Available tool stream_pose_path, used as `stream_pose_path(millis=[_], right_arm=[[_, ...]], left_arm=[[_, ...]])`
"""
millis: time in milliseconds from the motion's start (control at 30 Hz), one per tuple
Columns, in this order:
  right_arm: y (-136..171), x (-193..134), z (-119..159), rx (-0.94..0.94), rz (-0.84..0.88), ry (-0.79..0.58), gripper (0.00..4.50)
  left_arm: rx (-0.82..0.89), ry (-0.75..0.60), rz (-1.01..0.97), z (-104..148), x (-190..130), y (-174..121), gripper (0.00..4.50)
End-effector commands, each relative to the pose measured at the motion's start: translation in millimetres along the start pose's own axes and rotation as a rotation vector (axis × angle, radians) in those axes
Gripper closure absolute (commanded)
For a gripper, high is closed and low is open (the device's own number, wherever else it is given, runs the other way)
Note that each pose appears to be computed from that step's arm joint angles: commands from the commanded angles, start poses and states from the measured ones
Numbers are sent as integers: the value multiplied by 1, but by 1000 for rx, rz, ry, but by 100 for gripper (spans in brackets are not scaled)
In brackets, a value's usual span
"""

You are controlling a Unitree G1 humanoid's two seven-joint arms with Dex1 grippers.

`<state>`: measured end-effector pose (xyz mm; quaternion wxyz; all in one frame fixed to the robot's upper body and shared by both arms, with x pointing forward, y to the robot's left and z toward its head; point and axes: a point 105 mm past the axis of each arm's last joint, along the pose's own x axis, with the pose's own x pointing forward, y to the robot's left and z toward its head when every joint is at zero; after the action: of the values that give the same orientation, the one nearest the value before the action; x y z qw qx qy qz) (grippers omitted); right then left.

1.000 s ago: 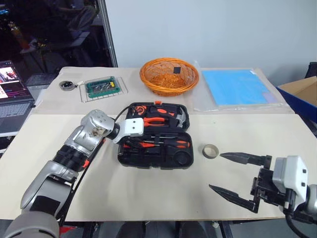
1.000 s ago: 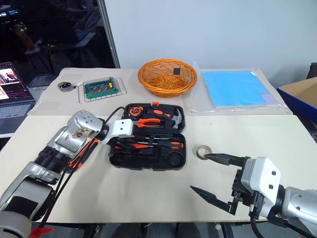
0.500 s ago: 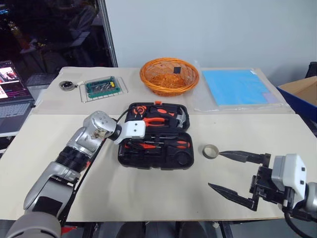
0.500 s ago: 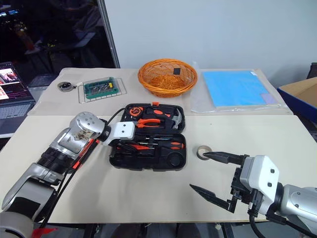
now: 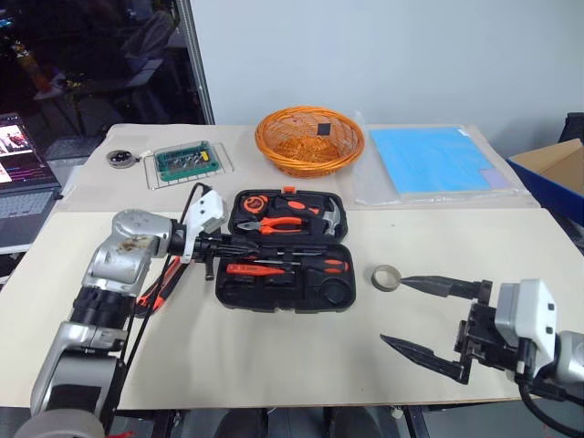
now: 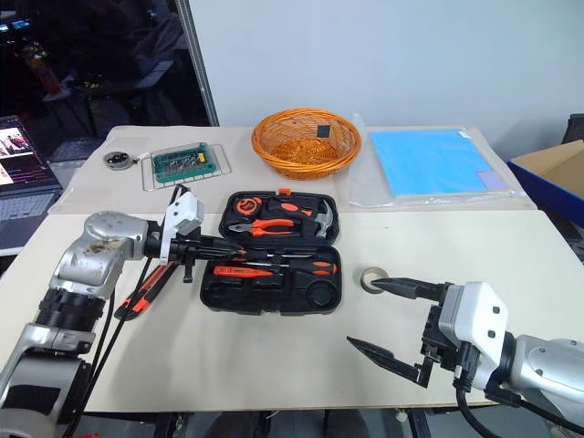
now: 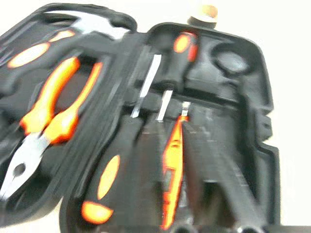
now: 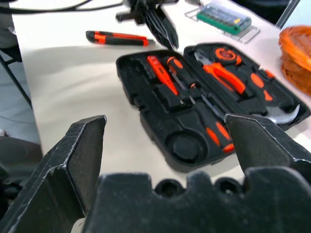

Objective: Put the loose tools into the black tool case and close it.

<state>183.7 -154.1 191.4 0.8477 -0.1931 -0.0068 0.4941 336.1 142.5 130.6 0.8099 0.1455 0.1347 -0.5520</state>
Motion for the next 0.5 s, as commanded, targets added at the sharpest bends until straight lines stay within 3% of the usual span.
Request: stream_pose_path(millis=[33, 267, 500], right_arm=[[-4, 1, 5, -42, -5, -18, 0], [-4, 2, 3, -43, -3, -11, 0], [-2, 3, 2, -40, -4, -11, 0]], left_arm=[[26, -5, 59, -1, 5, -6, 444], [-22, 162, 158, -51, 10, -8, 444], [-121, 89, 122, -47, 16, -16, 444]])
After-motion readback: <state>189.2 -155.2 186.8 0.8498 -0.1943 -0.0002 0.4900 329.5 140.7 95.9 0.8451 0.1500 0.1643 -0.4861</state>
